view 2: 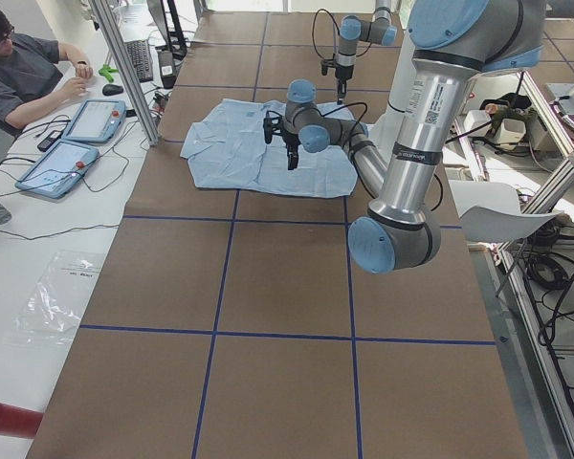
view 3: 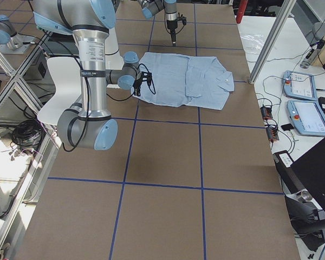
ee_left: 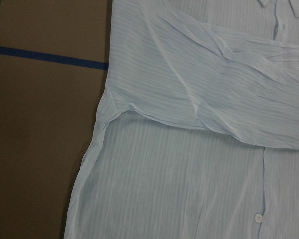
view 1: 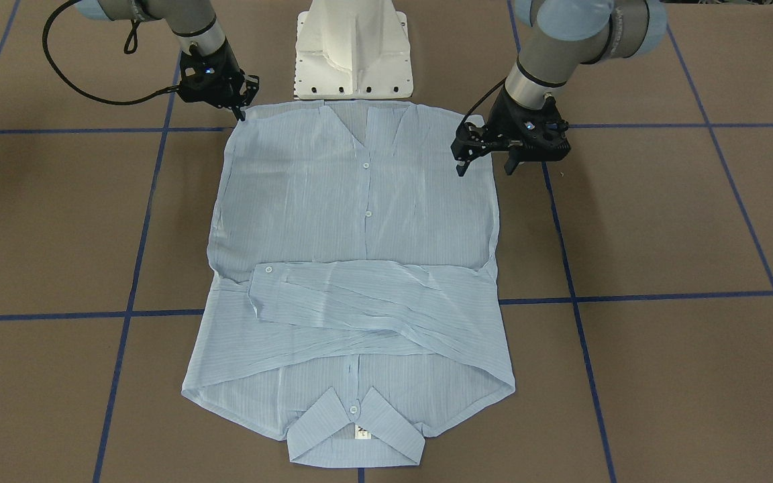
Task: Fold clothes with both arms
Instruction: 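Lower the left gripper to the hem corner while the right gripper grasps the other corner, then grasp both hem corners nearest the robot with both grippers, then lift the hem with both grippers and fold it toward the collar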
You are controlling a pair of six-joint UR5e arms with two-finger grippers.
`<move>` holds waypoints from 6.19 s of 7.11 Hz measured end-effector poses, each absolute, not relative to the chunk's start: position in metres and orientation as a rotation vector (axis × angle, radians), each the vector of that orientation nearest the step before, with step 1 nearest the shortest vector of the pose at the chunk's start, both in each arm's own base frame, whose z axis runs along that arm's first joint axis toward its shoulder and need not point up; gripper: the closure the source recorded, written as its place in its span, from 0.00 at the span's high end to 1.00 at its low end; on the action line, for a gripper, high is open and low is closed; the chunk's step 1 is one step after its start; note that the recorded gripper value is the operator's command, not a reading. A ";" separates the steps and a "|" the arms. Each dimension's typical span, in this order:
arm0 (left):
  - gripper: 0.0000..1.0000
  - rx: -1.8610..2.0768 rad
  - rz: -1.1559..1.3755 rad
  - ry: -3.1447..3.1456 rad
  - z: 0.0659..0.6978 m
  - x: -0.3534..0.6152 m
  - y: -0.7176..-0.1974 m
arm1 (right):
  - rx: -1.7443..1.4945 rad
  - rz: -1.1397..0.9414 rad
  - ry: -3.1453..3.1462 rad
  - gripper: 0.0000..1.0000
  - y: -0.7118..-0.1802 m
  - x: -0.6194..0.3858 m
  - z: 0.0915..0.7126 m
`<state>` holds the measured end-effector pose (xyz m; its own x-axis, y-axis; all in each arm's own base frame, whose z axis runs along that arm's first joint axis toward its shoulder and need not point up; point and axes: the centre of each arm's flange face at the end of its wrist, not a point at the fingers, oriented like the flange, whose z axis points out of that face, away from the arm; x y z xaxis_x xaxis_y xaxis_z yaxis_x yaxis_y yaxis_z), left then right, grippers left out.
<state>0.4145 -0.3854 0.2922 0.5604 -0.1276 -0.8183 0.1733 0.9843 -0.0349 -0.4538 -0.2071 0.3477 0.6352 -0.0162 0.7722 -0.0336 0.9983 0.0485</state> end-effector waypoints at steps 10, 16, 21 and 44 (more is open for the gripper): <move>0.65 -0.132 -0.097 0.819 0.363 0.475 -0.233 | 0.096 0.017 -0.893 0.00 -0.214 -0.454 0.342; 0.31 -0.133 -0.093 0.806 0.369 0.477 -0.232 | 0.098 0.020 -0.891 0.00 -0.217 -0.453 0.343; 0.00 -0.113 -0.105 0.811 0.366 0.475 -0.235 | 0.099 0.024 -0.892 0.00 -0.219 -0.452 0.342; 0.00 0.152 -0.323 0.995 0.262 0.337 -0.517 | 0.146 0.240 -0.999 0.00 -0.523 -0.349 0.278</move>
<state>0.3374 -0.5168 0.2621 0.5019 -0.1972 -0.8421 0.3348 0.9420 -0.0211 -0.3486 -0.5229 0.2776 0.5184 0.1322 0.8449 -0.2654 0.9641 0.0120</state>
